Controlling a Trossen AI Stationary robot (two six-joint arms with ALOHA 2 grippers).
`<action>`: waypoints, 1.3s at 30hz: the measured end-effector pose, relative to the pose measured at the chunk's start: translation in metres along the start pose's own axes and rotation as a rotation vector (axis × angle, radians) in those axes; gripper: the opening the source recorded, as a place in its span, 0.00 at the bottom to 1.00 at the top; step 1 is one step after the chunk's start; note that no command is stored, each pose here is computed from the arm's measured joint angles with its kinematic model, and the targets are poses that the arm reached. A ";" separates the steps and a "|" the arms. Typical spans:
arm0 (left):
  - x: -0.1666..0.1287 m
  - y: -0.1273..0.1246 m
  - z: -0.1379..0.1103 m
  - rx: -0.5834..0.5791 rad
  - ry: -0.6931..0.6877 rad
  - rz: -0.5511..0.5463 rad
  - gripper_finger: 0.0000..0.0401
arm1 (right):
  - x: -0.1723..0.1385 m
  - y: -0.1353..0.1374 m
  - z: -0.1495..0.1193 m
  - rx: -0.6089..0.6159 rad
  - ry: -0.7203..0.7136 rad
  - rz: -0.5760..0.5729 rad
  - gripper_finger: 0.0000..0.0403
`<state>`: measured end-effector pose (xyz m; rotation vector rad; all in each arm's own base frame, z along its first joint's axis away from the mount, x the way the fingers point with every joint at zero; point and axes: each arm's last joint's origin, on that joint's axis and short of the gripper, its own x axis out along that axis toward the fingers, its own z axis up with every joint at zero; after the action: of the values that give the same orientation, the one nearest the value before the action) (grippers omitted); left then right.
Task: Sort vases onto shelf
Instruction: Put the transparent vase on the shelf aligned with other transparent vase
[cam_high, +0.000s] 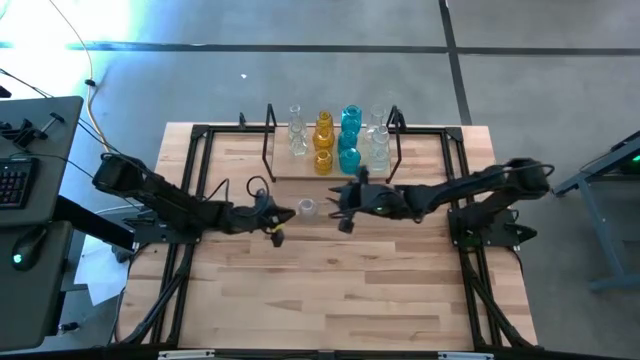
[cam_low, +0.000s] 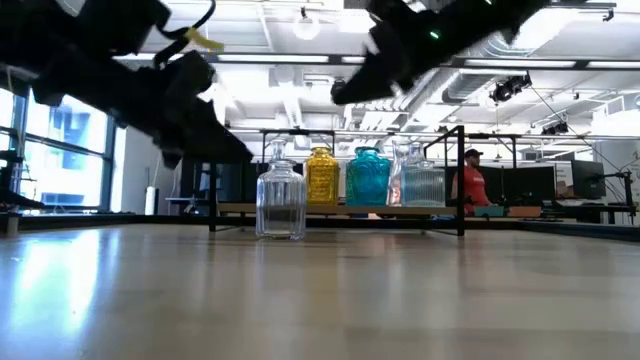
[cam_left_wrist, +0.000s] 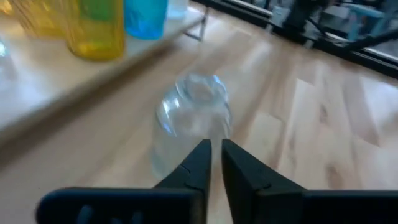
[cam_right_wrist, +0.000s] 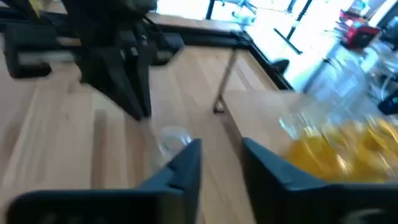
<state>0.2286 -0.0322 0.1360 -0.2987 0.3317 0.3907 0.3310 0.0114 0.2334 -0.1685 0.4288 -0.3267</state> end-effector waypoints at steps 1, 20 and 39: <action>0.002 -0.001 0.003 0.012 -0.006 0.018 0.09 | -0.005 -0.003 -0.008 0.014 -0.003 -0.005 0.19; 0.026 0.005 0.044 -0.015 0.029 0.079 0.55 | -0.031 -0.010 -0.062 0.067 -0.196 -0.010 0.10; 0.050 0.003 0.049 0.123 0.119 0.007 0.56 | -0.031 -0.010 -0.062 0.040 -0.195 -0.013 0.10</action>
<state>0.2838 0.0036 0.1615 -0.2004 0.4716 0.3583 0.2748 0.0070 0.1918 -0.1624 0.2282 -0.3285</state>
